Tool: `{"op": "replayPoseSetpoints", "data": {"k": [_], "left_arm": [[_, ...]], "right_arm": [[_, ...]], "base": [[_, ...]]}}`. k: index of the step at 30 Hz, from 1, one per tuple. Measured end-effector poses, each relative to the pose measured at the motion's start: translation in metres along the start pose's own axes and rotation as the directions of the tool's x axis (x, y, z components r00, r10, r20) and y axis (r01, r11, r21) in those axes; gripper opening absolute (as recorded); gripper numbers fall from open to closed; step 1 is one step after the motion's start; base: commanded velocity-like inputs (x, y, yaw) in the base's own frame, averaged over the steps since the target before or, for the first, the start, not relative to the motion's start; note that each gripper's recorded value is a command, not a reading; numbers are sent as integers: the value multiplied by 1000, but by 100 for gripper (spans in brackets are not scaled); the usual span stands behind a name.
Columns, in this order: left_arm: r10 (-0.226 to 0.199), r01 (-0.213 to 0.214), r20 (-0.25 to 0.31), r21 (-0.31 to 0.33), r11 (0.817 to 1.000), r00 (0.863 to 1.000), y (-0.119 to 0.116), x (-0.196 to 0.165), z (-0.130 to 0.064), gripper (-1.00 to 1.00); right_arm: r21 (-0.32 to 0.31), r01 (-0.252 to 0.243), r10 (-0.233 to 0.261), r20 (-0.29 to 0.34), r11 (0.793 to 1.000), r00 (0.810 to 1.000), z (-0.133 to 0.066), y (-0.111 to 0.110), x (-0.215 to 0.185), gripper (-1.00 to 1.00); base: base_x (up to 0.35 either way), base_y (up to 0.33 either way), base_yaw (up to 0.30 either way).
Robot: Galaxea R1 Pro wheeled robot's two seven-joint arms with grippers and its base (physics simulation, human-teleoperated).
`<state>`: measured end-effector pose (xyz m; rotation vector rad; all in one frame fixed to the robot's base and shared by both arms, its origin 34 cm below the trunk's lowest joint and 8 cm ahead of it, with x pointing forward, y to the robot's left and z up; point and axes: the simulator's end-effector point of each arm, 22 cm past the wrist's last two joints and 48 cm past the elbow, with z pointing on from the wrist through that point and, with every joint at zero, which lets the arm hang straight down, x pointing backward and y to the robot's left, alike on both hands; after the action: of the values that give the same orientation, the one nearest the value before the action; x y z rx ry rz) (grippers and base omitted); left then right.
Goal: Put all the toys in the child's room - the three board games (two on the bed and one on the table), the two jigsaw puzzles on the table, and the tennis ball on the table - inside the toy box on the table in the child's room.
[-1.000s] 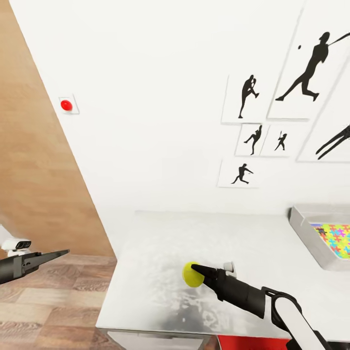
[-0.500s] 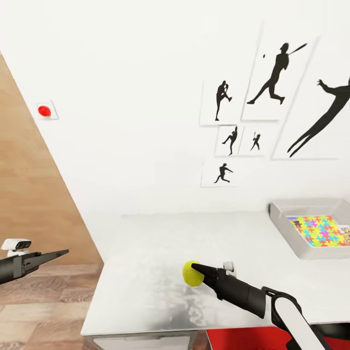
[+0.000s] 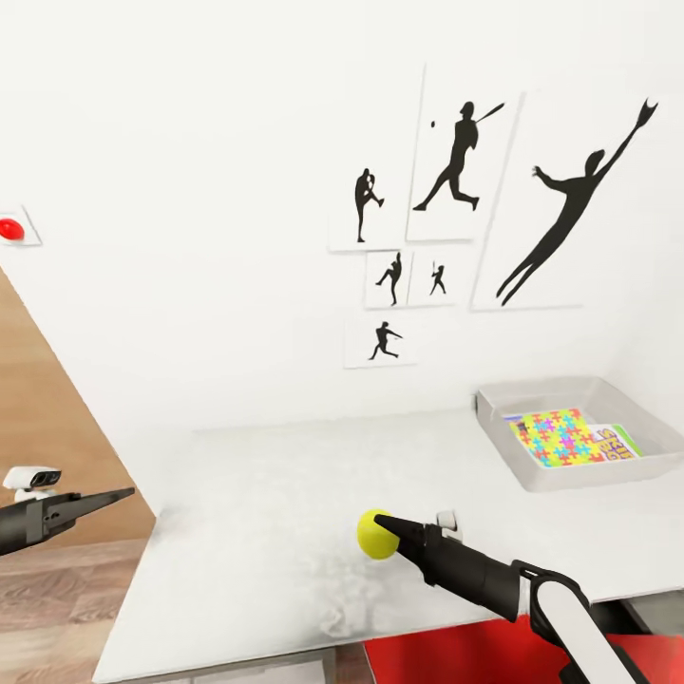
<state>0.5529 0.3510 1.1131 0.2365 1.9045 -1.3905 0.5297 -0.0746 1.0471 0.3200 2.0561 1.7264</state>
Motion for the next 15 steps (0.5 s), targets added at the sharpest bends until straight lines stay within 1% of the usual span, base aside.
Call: {"op": "replayPoseSetpoints", "data": {"k": [15], "left_arm": [[18,-18,7,6,1000,1000,-8,-4,-2,100]], "right_arm": [[-8,22,-22,5,1000,1000,-2,9,-1,-100]], "base": [[0,-297,-187]]}}
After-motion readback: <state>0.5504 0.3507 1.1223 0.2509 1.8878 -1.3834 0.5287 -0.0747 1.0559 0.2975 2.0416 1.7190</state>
